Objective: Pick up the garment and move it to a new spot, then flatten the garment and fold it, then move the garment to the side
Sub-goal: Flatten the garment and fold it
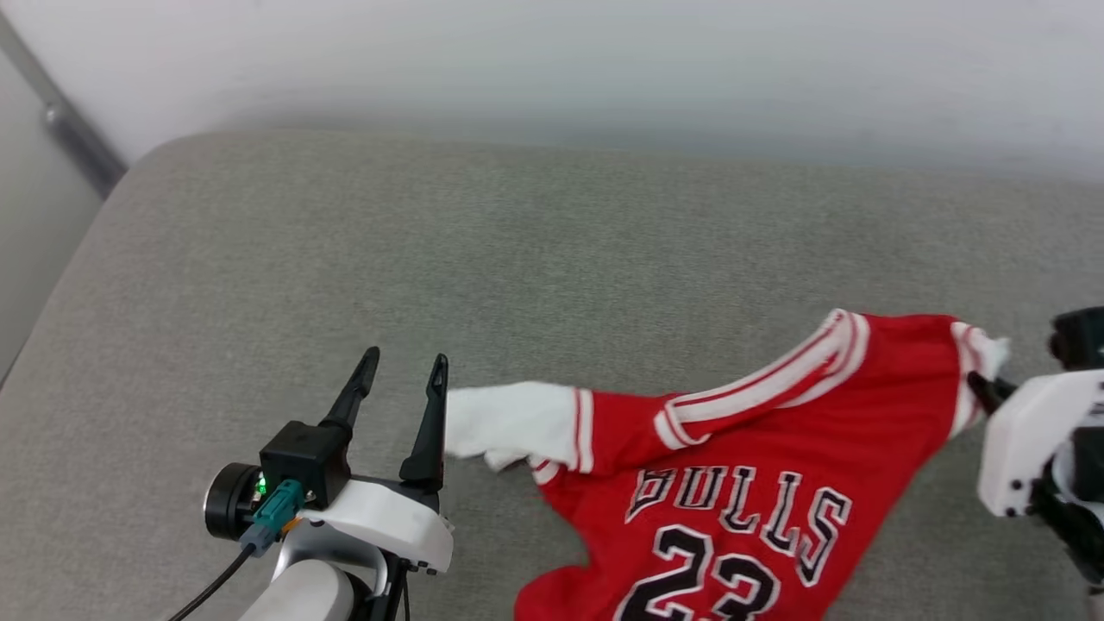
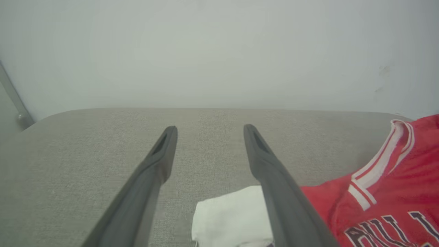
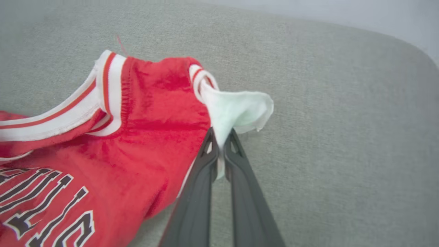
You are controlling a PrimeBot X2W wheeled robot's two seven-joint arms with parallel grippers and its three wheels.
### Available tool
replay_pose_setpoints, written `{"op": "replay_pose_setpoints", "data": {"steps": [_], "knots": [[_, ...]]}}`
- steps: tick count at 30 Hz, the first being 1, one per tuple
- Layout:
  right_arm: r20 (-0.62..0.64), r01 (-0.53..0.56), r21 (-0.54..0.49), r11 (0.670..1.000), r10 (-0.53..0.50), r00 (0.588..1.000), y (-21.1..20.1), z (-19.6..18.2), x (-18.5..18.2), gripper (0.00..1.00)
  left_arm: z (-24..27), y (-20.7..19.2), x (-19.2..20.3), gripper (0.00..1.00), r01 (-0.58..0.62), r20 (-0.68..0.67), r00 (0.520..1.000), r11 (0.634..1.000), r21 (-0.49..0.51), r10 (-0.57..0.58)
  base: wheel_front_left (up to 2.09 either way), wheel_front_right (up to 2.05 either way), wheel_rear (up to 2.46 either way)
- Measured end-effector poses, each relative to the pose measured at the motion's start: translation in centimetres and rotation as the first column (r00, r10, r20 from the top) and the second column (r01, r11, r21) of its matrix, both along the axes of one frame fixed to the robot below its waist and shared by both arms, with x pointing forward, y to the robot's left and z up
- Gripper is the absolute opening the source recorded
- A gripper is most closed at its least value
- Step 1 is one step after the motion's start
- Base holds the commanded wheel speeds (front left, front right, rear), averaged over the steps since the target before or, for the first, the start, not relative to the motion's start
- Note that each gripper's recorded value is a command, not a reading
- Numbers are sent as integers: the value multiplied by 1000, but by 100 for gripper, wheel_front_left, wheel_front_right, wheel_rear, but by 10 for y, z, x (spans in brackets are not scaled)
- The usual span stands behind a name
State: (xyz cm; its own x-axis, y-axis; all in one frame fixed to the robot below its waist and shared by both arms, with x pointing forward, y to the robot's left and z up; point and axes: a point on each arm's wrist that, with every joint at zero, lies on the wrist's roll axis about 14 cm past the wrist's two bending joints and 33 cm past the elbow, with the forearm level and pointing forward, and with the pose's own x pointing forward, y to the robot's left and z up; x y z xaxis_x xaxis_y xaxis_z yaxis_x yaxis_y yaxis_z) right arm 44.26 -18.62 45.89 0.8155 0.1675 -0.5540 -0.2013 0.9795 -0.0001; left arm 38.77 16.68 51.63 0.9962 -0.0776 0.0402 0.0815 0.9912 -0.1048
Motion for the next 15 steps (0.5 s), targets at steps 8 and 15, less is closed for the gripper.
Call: {"op": "replay_pose_setpoints", "data": {"steps": [8, 15], "knots": [[-190, 204, 29, 979, -195, 962, -47, -62, -57, 0, -8, -18, 8, 100, 56, -32, 998, 998, -3, -56, 0, 0, 0], [-143, 274, 110, 955, -258, 956, -43, -79, -63, 100, -11, -22, 10, 100, 70, -45, 997, 998, 0, -70, 0, 0, 0]]}}
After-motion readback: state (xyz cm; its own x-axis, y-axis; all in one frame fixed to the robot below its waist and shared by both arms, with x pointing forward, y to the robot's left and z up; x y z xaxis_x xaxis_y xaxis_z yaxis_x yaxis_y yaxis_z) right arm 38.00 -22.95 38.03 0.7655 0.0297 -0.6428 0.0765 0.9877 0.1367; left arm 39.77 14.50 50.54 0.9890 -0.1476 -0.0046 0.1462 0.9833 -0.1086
